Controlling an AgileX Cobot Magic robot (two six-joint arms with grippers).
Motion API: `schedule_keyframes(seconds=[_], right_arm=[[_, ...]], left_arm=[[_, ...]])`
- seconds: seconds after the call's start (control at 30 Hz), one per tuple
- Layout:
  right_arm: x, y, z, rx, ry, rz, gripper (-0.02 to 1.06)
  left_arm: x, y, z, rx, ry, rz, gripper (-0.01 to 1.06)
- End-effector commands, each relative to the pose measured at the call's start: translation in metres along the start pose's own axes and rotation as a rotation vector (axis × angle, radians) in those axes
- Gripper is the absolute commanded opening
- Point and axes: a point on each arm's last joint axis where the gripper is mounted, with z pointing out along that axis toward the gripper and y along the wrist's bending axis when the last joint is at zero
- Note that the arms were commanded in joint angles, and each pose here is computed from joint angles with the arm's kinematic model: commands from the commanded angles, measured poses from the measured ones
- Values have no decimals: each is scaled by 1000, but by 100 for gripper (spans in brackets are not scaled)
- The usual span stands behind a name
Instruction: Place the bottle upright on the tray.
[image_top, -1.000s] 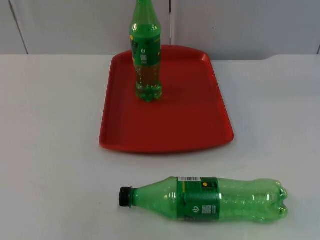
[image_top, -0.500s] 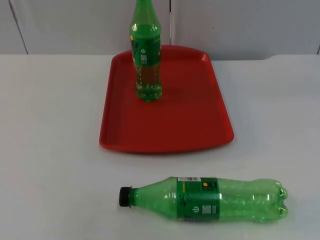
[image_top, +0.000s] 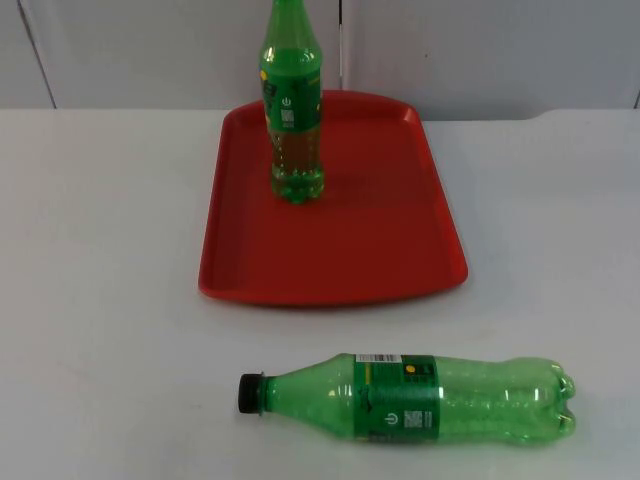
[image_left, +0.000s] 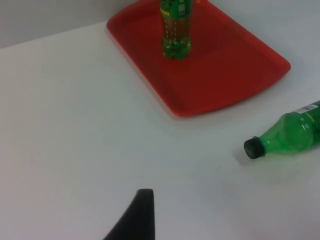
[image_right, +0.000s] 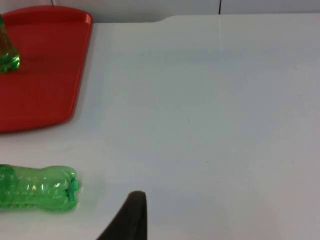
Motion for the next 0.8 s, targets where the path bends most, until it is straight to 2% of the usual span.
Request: schedule_keyframes(seconds=[0.0,0.77], right_arm=[[1,0,1,6,-6,-1,105],[0,0,1,6,-8,-7,105]], left_arm=[[1,0,0,4,3,2,105],[1,0,0,0,3,4,105]])
